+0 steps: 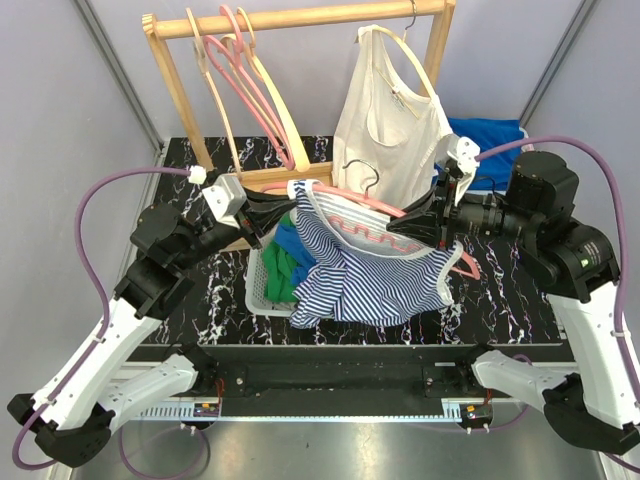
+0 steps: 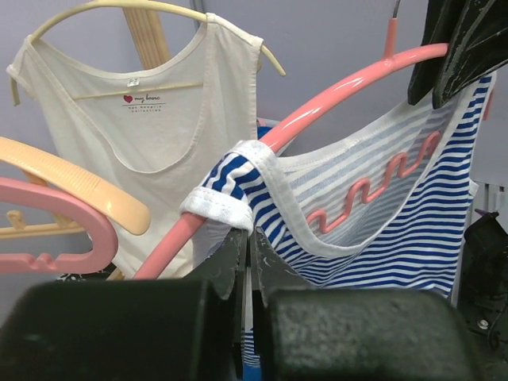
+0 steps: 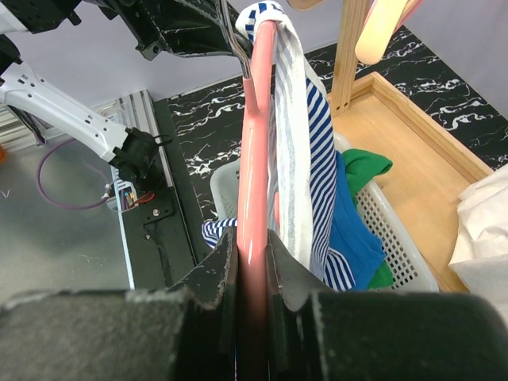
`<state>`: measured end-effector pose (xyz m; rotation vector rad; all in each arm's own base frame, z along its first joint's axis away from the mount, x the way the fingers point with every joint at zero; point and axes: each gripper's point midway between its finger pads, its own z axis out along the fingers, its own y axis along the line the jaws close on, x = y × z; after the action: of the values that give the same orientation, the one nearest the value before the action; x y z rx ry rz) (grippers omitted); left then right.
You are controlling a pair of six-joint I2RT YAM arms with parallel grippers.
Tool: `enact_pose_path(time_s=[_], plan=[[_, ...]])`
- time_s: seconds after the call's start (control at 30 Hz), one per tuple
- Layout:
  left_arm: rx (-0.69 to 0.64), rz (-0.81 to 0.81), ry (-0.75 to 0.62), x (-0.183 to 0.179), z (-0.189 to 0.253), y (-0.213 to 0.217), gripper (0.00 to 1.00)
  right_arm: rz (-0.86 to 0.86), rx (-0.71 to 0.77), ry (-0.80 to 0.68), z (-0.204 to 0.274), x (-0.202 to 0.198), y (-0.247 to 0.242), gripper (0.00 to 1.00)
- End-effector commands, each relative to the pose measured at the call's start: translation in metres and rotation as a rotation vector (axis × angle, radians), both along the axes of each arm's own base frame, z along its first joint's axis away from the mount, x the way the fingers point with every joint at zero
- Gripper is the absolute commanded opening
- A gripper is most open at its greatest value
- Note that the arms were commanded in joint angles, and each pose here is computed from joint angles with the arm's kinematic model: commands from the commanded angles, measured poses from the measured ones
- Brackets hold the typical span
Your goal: Remove the tank top from the hanger
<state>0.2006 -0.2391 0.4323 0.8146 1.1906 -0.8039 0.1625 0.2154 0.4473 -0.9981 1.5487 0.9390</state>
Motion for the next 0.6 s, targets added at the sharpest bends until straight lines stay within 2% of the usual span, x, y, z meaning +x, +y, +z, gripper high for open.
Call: enact_pose_path(time_s=[0.0,0.27,0.57], plan=[[-0.041,0.061,-0.117,0.001,0.029,0.016,0.0,-0.013,0.026,-0.081,0.016,-0.011,-0.008,0.0],[-0.005,0.214,-0.192,0.012,0.041,0.048,0.0,-0.036,0.0,-0.054,0.0,-0.035,-0.025,0.0],[0.01,0.235,-0.176,0.015,0.032,0.053,0.0,-0.05,0.019,-0.128,0.017,-0.061,-0.043,0.0]])
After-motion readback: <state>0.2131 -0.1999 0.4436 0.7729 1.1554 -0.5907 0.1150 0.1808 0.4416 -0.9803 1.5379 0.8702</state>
